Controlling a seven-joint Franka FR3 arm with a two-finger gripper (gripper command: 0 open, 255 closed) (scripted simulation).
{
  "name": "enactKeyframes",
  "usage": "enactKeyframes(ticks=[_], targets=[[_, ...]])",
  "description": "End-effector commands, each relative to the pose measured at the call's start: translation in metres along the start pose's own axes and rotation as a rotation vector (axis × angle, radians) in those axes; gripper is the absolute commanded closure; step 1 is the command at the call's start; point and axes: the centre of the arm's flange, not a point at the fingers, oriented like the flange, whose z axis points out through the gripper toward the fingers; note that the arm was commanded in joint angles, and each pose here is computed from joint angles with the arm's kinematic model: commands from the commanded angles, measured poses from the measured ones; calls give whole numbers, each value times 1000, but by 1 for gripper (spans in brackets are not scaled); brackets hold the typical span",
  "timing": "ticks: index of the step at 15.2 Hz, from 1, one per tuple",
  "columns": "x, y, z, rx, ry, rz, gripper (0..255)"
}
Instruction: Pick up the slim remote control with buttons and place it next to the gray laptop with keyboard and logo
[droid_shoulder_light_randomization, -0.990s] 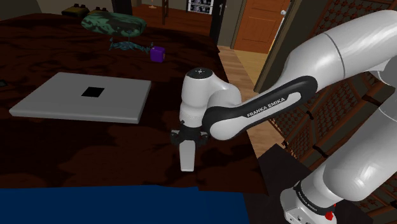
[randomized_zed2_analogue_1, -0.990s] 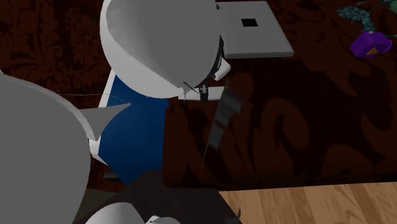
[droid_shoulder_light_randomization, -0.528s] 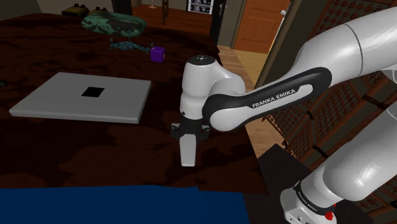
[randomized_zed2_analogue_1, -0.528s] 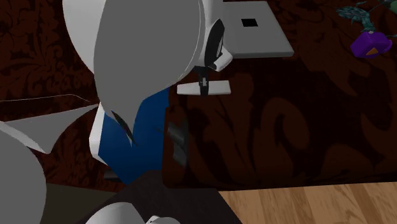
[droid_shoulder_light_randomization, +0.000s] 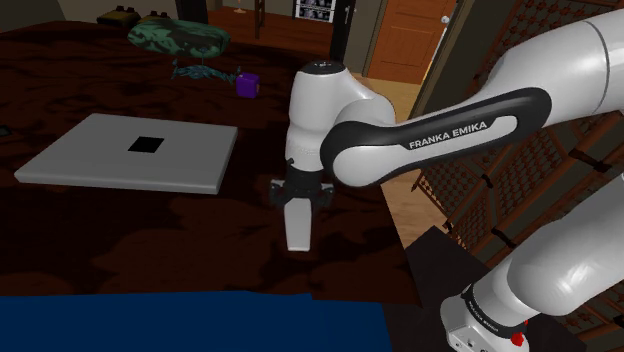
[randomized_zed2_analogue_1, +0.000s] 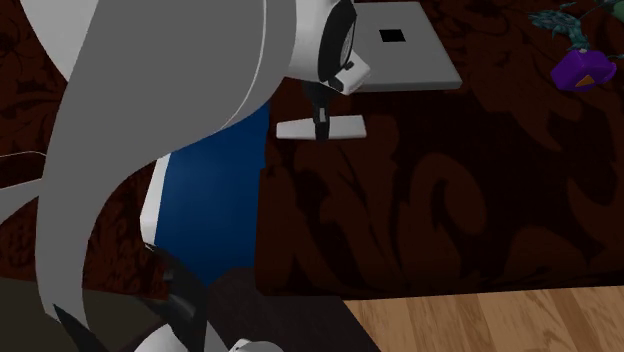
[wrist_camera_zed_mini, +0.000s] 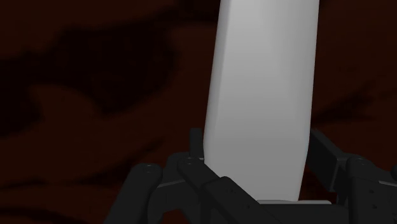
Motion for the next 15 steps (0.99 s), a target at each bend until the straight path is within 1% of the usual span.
enactKeyframes(ticks=[1,3,4,15], targets=[[0,-2,-11,0,0,0,255],[0,-2,-21,0,0,0,255],[0,-2,-22,0,0,0,255],[38,-142,-22,0,0,0,255]])
